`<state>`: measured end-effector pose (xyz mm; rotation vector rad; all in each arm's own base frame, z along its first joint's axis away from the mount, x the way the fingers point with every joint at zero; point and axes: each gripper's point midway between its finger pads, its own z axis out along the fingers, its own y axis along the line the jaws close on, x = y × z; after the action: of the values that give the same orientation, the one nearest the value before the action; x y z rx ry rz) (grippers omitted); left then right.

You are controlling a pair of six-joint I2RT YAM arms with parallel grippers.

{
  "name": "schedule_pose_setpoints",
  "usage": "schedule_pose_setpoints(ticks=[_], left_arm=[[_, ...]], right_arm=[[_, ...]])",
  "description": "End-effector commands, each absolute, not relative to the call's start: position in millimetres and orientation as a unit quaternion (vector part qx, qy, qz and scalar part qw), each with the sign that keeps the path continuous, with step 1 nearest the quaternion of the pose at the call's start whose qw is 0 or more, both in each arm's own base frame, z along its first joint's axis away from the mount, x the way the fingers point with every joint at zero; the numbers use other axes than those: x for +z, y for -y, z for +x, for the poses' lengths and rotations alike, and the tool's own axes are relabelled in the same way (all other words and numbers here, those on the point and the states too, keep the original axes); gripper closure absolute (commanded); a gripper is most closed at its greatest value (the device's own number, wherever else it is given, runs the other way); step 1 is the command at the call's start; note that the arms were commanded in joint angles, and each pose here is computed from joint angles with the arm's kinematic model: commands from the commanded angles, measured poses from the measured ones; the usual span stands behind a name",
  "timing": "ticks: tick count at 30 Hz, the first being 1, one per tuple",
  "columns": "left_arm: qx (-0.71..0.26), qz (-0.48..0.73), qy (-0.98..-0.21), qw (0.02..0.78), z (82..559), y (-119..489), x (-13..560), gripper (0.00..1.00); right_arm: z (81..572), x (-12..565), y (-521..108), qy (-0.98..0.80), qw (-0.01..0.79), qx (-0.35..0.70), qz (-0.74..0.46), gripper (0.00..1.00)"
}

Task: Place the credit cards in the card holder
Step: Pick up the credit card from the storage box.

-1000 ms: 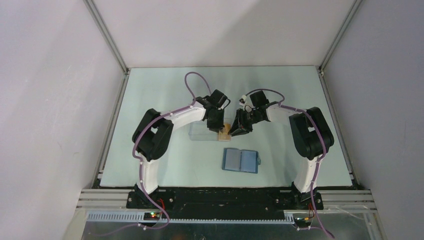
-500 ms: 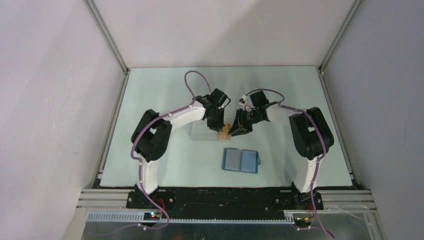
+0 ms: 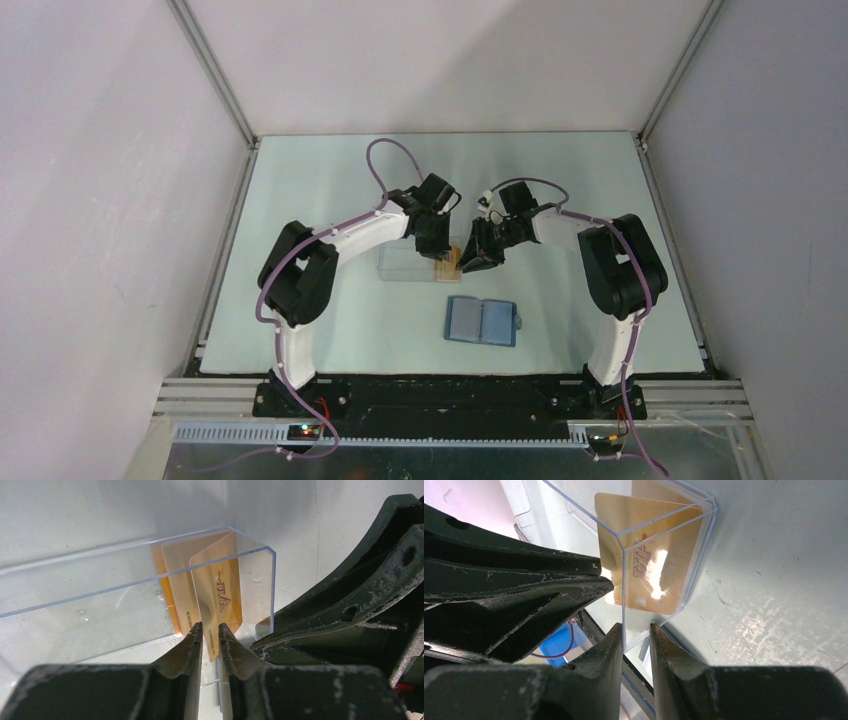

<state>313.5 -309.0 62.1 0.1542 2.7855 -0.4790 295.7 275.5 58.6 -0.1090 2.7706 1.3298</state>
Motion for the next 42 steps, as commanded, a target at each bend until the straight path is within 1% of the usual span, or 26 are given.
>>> schedule_pose_setpoints(ticks=[1,23,32,42], left_arm=[[-0.214,0.062,-0.957,0.185,317.6,329.2,99.3,0.79],[-0.243,0.049,-0.951,0.186,316.3,336.6,111.7,0.82],[-0.208,0.036,-0.963,0.17,316.2,324.4,79.3,0.82],[-0.212,0.033,-0.966,0.147,315.4,328.7,63.8,0.83]], right_arm=[[288.2,43.0,-280.1,-0.908,0.018,0.416,-0.044,0.71],[288.8,44.9,-281.4,-0.907,0.02,0.419,-0.045,0.71],[288.2,43.8,-281.6,-0.907,0.018,0.419,-0.045,0.71],[288.8,48.0,-282.8,-0.904,0.022,0.425,-0.049,0.7]])
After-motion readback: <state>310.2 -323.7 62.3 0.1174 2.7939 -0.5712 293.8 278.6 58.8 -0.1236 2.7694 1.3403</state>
